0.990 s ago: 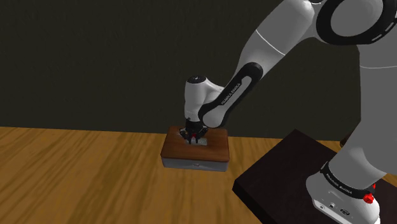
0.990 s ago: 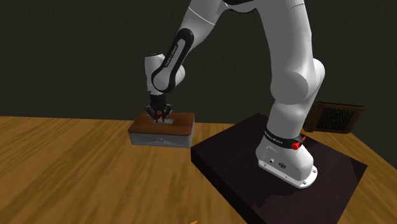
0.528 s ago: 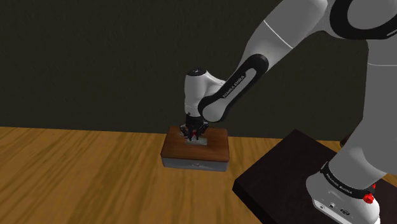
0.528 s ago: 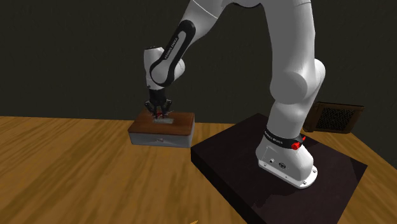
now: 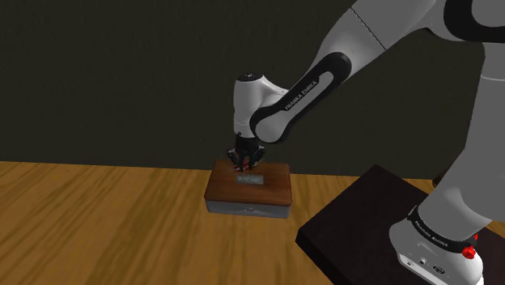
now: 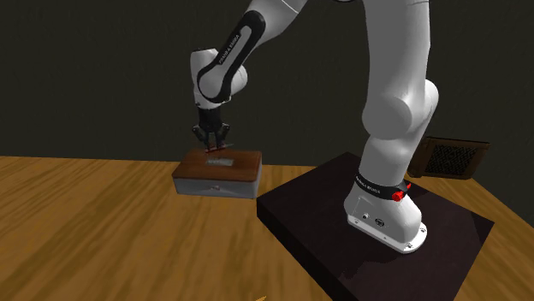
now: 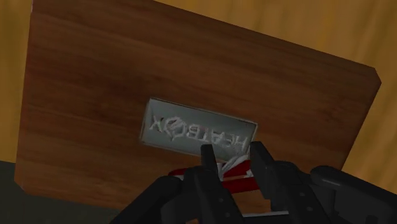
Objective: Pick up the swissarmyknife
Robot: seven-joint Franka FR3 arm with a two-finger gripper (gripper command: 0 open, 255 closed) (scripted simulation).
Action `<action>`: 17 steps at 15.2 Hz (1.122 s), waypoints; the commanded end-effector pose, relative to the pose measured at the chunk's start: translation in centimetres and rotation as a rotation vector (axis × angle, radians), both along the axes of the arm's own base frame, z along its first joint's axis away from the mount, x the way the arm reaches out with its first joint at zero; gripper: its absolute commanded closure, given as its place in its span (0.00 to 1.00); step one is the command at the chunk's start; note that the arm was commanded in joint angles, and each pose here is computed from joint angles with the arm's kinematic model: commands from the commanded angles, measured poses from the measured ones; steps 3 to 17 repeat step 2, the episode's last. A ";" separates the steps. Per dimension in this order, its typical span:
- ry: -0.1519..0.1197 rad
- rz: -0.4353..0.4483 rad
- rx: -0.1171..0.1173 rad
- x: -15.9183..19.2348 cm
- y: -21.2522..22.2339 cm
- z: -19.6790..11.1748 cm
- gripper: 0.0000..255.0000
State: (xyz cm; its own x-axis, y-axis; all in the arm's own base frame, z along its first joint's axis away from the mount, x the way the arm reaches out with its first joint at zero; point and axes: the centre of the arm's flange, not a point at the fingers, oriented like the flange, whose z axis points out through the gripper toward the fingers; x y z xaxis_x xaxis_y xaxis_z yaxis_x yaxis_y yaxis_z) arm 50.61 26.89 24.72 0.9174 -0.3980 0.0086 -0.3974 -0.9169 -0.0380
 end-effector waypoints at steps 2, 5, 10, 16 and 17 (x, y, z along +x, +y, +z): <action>0.000 0.000 0.000 -0.1 -0.1 0.6 1.00; 0.000 0.000 0.000 -0.1 -0.1 0.6 1.00; 0.000 0.000 0.000 -0.1 -0.1 0.6 1.00; 0.000 0.000 0.000 -0.1 -0.1 0.6 1.00; 0.000 0.000 0.000 -0.1 -0.1 0.6 1.00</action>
